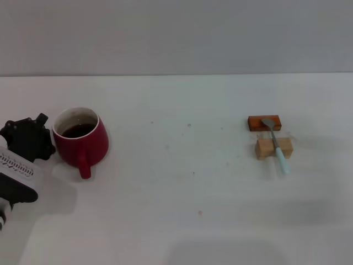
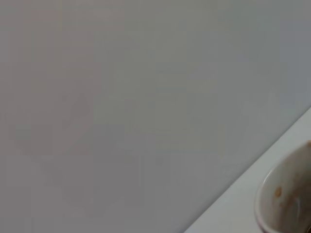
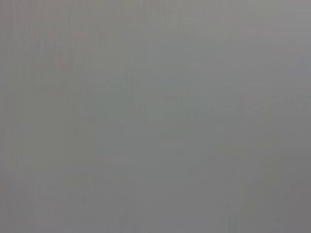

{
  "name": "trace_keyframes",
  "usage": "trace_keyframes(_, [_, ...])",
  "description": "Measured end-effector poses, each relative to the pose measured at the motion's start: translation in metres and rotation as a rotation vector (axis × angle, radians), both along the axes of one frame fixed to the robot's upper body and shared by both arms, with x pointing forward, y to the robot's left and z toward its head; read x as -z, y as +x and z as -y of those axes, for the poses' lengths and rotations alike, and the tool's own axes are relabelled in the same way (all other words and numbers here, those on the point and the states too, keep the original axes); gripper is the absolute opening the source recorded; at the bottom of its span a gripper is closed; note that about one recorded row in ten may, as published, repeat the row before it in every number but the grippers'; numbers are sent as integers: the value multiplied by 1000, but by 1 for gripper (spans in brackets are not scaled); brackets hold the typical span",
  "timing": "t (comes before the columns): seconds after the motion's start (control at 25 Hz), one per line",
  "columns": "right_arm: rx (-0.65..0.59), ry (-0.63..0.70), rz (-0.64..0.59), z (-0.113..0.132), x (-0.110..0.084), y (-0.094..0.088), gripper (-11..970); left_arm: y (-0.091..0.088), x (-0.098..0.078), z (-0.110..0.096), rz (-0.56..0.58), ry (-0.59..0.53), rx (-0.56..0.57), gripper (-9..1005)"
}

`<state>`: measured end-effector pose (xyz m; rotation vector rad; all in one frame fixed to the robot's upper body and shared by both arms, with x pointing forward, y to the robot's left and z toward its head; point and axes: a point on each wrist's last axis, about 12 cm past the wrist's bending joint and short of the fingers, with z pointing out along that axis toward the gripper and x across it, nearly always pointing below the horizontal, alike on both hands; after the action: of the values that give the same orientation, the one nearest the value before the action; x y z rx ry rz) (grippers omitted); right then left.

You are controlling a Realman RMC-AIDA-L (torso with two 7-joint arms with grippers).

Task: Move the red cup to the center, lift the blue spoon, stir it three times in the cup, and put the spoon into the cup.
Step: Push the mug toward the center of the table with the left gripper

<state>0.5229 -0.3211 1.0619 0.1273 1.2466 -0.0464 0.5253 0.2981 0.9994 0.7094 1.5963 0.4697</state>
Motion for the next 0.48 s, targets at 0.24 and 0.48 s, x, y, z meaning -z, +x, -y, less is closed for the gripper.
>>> trace_keyframes(0.24, [0, 0, 2, 0, 0, 0, 783, 0, 1, 11, -2, 9, 53, 1])
trace_keyframes(0.48, [1, 0, 2, 0, 0, 0, 782, -1, 1, 24, -7, 10, 114, 2])
